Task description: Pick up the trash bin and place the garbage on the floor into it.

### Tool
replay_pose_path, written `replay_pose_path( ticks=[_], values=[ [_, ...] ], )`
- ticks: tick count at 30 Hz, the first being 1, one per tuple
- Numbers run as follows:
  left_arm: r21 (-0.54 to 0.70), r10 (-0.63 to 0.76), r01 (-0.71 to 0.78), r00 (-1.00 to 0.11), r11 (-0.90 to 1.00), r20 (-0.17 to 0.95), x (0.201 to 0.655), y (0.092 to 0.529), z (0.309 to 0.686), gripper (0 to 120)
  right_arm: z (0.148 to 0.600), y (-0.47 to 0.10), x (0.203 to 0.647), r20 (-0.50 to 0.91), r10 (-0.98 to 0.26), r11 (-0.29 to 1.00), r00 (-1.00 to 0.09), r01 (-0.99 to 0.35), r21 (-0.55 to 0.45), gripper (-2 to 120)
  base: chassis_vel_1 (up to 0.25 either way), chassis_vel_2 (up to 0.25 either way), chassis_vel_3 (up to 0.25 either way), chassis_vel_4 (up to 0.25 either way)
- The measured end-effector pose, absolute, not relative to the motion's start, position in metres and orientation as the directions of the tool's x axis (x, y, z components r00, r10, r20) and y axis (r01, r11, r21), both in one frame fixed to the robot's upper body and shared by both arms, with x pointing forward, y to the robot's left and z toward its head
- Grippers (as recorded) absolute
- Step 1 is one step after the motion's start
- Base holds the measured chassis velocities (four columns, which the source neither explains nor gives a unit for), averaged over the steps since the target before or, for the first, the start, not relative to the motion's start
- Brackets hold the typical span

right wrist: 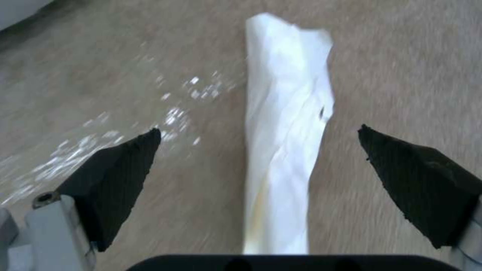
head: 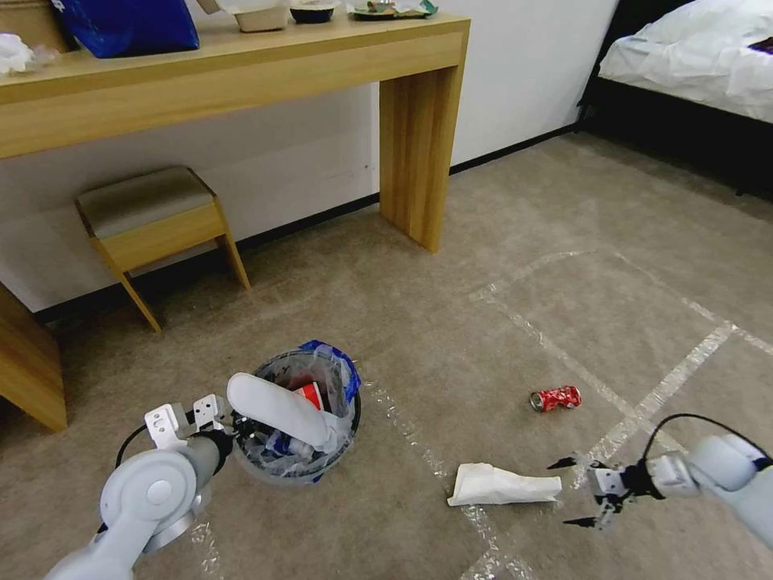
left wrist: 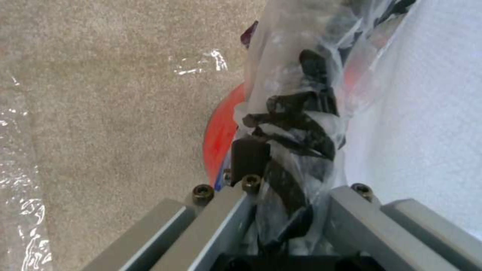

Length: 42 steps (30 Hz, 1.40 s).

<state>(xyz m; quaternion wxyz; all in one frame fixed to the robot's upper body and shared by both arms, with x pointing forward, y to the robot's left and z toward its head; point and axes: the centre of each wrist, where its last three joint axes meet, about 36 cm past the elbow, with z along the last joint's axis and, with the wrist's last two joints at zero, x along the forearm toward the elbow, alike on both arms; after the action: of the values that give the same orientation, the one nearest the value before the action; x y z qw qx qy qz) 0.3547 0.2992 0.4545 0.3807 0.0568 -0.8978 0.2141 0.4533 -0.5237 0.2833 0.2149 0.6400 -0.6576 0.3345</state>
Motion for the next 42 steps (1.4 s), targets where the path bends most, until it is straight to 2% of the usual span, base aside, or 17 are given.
replay_pose_path(
  ticks=[5, 11, 25, 42],
  values=[
    [-0.338, 0.058, -0.27, -0.699, 0.902, 0.713, 0.352, 0.298, 0.452, 0, 0.266, -0.499, 0.478, 0.693, -0.715, -0.043, -0.093, -0.983, -0.177, 100, 0.0, 0.0, 0.0, 0.0],
    [-0.334, 0.056, -0.272, -0.695, 0.902, 0.717, 0.35, 0.298, 0.451, 0, 0.261, -0.49, 0.485, 0.687, -0.72, -0.039, -0.099, -0.982, -0.182, 100, 0.0, 0.0, 0.0, 0.0],
    [-0.334, 0.057, -0.27, -0.696, 0.903, 0.716, 0.351, 0.297, 0.45, 0, 0.234, -0.498, 0.474, 0.691, -0.716, 0.027, -0.101, -0.993, -0.116, 100, 0.0, 0.0, 0.0, 0.0],
    [-0.331, 0.056, -0.272, -0.691, 0.904, 0.72, 0.356, 0.297, 0.445, 0, 0.207, -0.513, 0.474, 0.706, -0.695, 0.11, -0.135, -0.991, -0.081, 100, 0.0, 0.0, 0.0, 0.0]
  ],
)
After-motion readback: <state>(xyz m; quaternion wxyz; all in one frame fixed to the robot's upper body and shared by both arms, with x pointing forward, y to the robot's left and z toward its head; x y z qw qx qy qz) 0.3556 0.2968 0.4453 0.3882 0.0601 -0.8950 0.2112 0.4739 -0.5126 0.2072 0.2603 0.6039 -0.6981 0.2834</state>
